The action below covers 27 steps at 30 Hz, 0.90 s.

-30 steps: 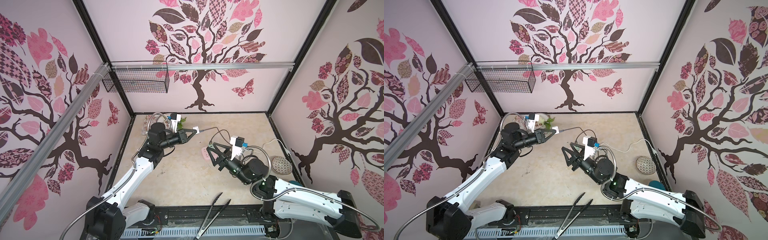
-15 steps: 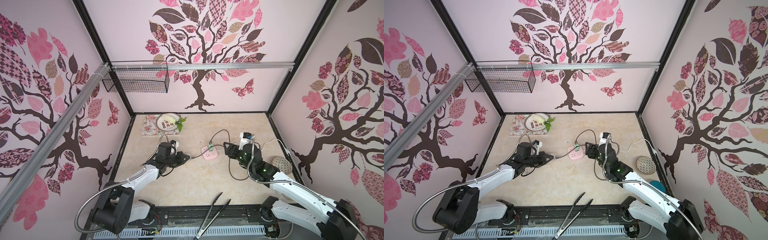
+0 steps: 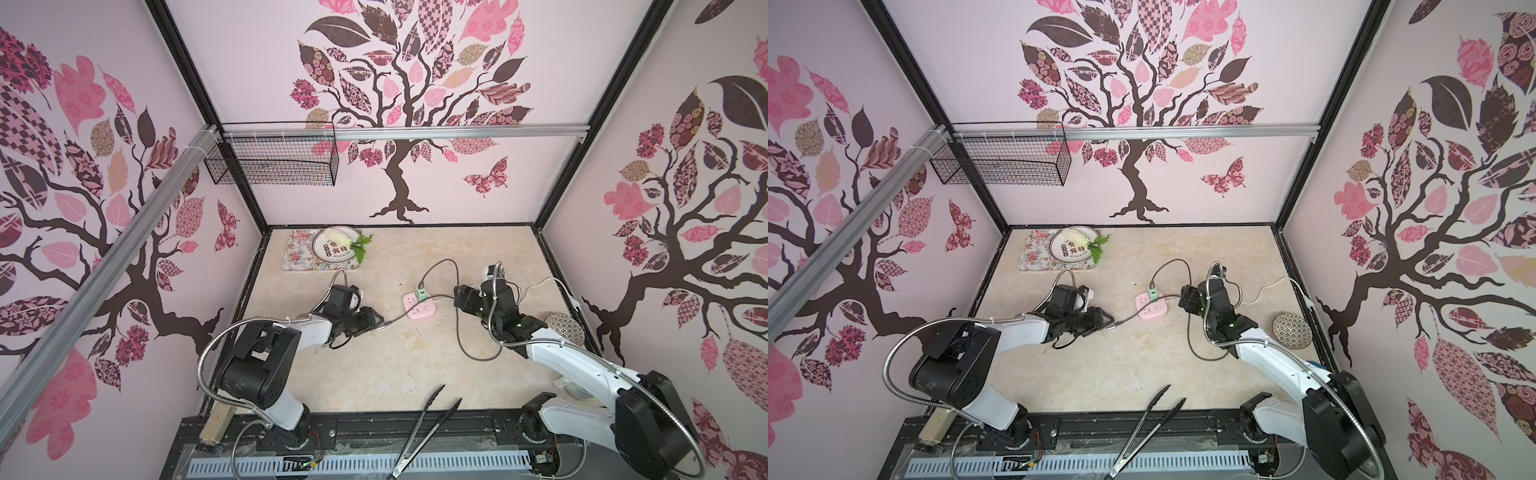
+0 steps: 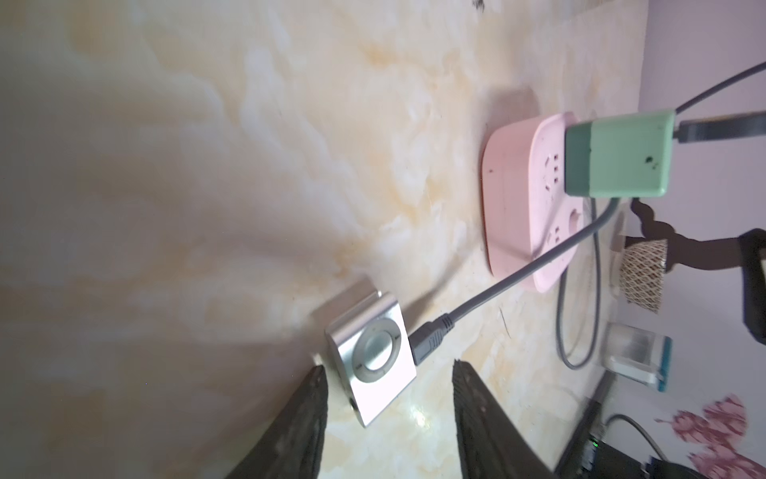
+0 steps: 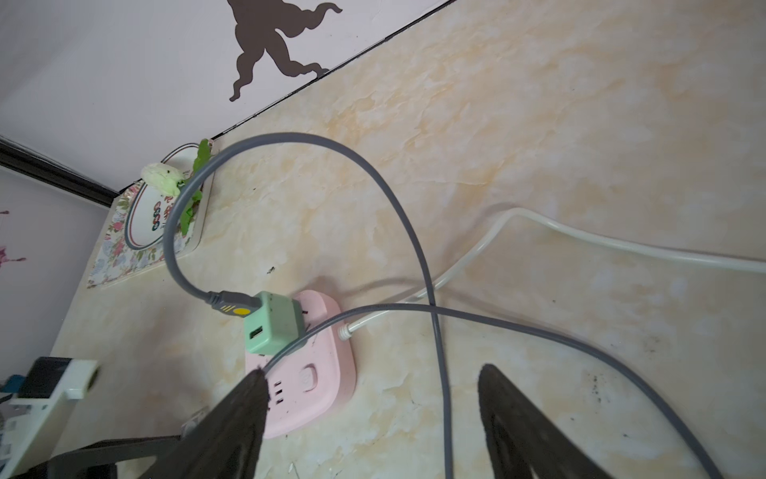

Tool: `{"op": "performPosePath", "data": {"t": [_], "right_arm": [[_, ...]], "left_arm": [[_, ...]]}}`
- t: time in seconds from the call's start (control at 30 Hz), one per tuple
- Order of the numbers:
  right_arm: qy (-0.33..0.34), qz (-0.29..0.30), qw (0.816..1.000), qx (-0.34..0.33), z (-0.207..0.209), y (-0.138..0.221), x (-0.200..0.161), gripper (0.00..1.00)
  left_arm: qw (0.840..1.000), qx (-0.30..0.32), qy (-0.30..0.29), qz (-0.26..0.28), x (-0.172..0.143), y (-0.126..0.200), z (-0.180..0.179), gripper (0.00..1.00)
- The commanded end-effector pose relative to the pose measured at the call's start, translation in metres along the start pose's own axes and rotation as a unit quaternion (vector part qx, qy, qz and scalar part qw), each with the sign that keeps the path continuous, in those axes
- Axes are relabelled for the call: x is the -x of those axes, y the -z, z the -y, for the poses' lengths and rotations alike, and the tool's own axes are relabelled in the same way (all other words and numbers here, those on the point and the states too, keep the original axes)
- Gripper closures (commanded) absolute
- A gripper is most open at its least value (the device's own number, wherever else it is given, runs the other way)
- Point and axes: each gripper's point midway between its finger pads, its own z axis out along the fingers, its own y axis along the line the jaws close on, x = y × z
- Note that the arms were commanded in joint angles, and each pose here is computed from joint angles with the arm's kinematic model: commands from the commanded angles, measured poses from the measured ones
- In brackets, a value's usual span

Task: Charge mp3
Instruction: Place the MP3 player at the center of the board, then reset both arms

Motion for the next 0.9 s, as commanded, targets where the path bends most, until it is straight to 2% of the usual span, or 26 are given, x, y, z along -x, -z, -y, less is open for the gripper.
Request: {"op": "performPosePath", "data": {"t": [0.0,0.1,0.2,0.27,0.33,0.47,0.53,0.63,0.77,0.87], "right_arm": [[0.0,0.03,0.999,-0.012,0.012,-0.005,0.022,0.13],[0.01,0.058,0.997,-0.043,0.029,-0.003,0.038,0.09],[0.015,0.098,0.992,-0.082,0.054,0.002,0.057,0.07],[0.003,0.119,0.988,-0.097,0.075,0.003,0.068,0.06],[-0.007,0.147,0.982,-0.12,0.098,0.006,0.078,0.05],[0.041,0.231,0.959,-0.162,0.126,0.016,0.09,0.01],[0.067,0.243,0.953,-0.167,0.129,0.014,0.09,0.0],[0.102,0.213,0.951,-0.2,0.141,0.003,0.08,0.0],[0.1,0.218,0.951,-0.197,0.157,-0.001,0.068,0.0],[0.082,0.222,0.953,-0.189,0.167,-0.003,0.075,0.0]], "left_arm": [[0.995,0.094,-0.014,-0.009,-0.001,0.003,-0.031,0.26],[0.989,0.143,-0.039,-0.015,0.006,0.014,-0.038,0.24],[0.971,0.219,-0.091,0.022,0.034,0.045,-0.04,0.24],[0.951,0.271,-0.126,0.072,0.061,0.075,-0.038,0.24],[0.925,0.324,-0.151,0.131,0.087,0.106,-0.04,0.23],[0.871,0.411,-0.152,0.221,0.12,0.151,-0.079,0.22],[0.858,0.43,-0.129,0.249,0.123,0.162,-0.105,0.22],[0.824,0.466,-0.11,0.302,0.128,0.189,-0.129,0.22],[0.808,0.437,-0.088,0.385,0.126,0.21,-0.145,0.21],[0.792,0.421,-0.101,0.43,0.124,0.214,-0.153,0.21]]}}
